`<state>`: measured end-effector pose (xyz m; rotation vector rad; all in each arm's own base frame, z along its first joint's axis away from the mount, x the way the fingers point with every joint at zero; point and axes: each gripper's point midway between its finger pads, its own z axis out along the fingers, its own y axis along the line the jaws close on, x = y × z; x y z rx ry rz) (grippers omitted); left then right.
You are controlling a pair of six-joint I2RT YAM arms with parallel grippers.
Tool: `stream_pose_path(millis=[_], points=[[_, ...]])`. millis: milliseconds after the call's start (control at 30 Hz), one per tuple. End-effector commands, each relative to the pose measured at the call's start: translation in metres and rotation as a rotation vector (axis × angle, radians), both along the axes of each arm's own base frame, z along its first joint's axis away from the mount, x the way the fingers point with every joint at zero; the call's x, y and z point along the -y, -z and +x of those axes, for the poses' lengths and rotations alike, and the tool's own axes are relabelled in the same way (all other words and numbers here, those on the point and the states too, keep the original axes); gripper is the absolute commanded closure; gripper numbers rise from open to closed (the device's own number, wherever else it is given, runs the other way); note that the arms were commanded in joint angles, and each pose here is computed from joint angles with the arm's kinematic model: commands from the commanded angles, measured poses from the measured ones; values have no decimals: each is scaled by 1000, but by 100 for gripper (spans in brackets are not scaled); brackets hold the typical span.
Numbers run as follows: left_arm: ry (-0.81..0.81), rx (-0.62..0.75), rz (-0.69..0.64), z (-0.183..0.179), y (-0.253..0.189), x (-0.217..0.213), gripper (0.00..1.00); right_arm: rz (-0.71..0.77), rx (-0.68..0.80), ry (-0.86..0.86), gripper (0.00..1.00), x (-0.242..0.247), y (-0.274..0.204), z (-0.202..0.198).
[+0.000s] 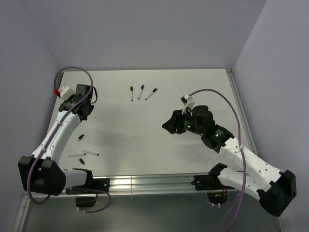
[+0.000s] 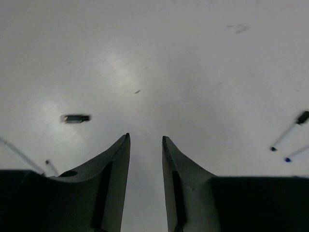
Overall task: Insert the pens into the pen caps
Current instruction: Pick up the pen from the center of the board.
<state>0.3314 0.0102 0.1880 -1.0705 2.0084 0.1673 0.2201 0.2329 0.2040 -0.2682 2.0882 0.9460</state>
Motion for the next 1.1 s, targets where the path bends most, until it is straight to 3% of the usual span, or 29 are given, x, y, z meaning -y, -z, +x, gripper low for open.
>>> stream_pose_path(millis=[0,100,500,1067], points=[[-234,-72,-46,-51,26,-27,61,82,85,-22,50,-5,-29,1],[-328,-104,-103,-75,47,-34,61,85,95,-15,50,-3,-31,0],[-383,-284,-209,-142,121,-19,64,91,108,-13,50,1,-35,-4],[-371,-286,-282,-144,151,-7,65,97,110,-28,49,0,-36,-7]])
